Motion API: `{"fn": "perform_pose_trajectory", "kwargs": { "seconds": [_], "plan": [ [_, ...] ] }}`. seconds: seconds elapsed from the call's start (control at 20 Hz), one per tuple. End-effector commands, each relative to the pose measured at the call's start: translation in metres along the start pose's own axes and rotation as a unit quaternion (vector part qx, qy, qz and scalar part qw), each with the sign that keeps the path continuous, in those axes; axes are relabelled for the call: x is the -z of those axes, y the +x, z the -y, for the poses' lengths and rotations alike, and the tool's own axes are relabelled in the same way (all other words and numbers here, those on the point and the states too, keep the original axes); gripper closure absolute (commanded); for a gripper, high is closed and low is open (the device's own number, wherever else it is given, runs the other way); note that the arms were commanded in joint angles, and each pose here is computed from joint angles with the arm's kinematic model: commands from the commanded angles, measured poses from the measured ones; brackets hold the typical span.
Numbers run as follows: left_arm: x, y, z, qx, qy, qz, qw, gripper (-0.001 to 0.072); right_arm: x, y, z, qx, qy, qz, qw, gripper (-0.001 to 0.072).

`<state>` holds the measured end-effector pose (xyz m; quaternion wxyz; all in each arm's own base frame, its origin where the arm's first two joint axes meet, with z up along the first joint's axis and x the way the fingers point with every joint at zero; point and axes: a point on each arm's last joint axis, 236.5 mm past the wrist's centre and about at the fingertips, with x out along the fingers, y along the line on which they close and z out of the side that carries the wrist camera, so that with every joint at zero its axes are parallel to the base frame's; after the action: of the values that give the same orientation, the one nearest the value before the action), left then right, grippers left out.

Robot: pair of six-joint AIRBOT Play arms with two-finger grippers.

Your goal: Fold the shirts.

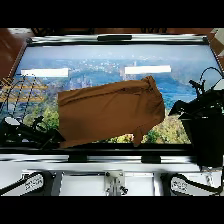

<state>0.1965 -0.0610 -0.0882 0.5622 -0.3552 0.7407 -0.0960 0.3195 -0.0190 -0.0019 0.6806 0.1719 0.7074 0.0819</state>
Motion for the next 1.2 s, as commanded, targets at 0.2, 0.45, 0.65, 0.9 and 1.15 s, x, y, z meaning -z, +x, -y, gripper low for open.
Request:
{"fn": "perform_pose_trajectory", "kwargs": {
  "seconds": [0.2,0.45,0.65,0.9,1.15],
  "plan": [
    [-0.020,0.007,-0.001,-0.007,0.005,0.047,0.999,0.0041,0.000,0.001,0.000,-0.001,0.002,0.003,1.000,0.0095],
    [-0.026,0.018,0.011,-0.021,0.038,0.058,0.997,0.0136,-0.001,0.001,-0.001,0.001,0.006,0.006,1.000,0.0095],
    [-0.025,0.018,0.011,-0.021,0.040,0.056,0.997,0.0650,0.006,0.025,0.000,-0.015,0.022,-0.003,1.000,0.0095],
    [-0.030,0.010,0.018,-0.019,0.051,0.061,0.997,0.0671,-0.006,0.075,0.005,-0.043,0.070,0.029,0.996,0.0095],
    [-0.040,-0.001,0.027,-0.018,0.064,0.076,0.995,0.0671,-0.038,0.093,0.002,-0.077,0.109,0.072,0.988,0.0095]
  ]
}}
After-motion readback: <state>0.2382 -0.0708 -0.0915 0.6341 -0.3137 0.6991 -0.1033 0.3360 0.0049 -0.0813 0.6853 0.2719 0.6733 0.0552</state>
